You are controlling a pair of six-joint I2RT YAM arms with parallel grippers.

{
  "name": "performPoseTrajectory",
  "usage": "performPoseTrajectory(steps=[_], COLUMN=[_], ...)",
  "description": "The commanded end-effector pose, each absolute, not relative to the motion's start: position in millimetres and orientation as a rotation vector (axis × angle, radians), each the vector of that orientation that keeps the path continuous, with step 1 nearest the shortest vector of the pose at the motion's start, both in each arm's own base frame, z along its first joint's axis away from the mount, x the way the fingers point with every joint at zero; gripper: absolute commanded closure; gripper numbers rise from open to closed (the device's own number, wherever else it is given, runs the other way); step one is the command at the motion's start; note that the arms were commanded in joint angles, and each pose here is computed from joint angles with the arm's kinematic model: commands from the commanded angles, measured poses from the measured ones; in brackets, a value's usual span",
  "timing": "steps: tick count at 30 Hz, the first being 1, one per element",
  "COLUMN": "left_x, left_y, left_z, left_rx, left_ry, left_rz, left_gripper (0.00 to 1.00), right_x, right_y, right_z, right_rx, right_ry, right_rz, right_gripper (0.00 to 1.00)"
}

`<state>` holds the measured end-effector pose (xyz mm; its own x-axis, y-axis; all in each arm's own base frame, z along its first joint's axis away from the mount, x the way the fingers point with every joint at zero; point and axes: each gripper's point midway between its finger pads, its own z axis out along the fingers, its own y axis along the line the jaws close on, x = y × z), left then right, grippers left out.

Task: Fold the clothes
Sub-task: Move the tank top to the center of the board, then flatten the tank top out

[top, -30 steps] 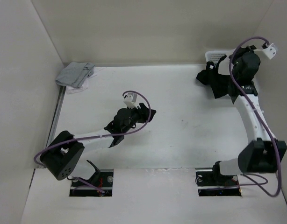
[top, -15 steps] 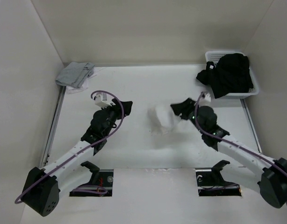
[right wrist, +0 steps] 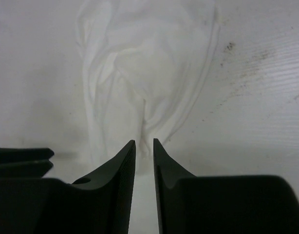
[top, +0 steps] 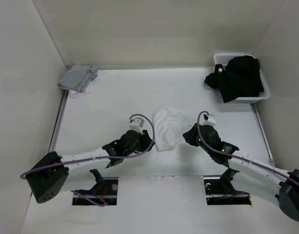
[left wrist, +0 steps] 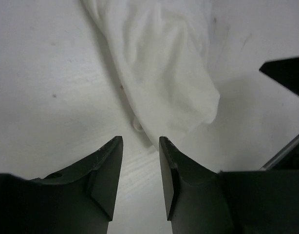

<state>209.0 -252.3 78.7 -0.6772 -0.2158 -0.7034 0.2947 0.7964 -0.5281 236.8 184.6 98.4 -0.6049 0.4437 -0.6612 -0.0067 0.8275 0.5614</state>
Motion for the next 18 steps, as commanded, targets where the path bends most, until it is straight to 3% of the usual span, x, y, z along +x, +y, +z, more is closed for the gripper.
performPoseTrajectory(steps=[1, 5, 10, 15, 18], left_x=[195.7, 186.1, 195.2, 201.9, 205.1], left_y=[-286.6, -300.1, -309.6, -315.8, -319.6], left_z=[75.3, 64.4, 69.1, 66.5, 64.2], left_rx=[0.143, 0.093, 0.042, 0.057, 0.059], left_ry=[2.206, 2.235, 2.195, 2.189, 2.188], left_rz=[-0.84, -0.884, -0.926, -0.904, -0.904], left_gripper=[0.66, 0.66, 0.62, 0.64, 0.71], right_x=[242.7, 241.5, 239.1, 240.4, 250.4], right_y=[181.0, 190.5, 191.7, 198.5, 195.2], right_z=[102.5, 104.7, 89.5, 75.5, 69.3], right_rx=[0.359, 0.341, 0.352, 0.344, 0.391], right_ry=[2.108, 2.084, 2.124, 2.178, 2.178], right_rz=[0.609, 0.661, 0.647, 0.63, 0.611], right_gripper=[0.72, 0.66, 0.5, 0.47, 0.54])
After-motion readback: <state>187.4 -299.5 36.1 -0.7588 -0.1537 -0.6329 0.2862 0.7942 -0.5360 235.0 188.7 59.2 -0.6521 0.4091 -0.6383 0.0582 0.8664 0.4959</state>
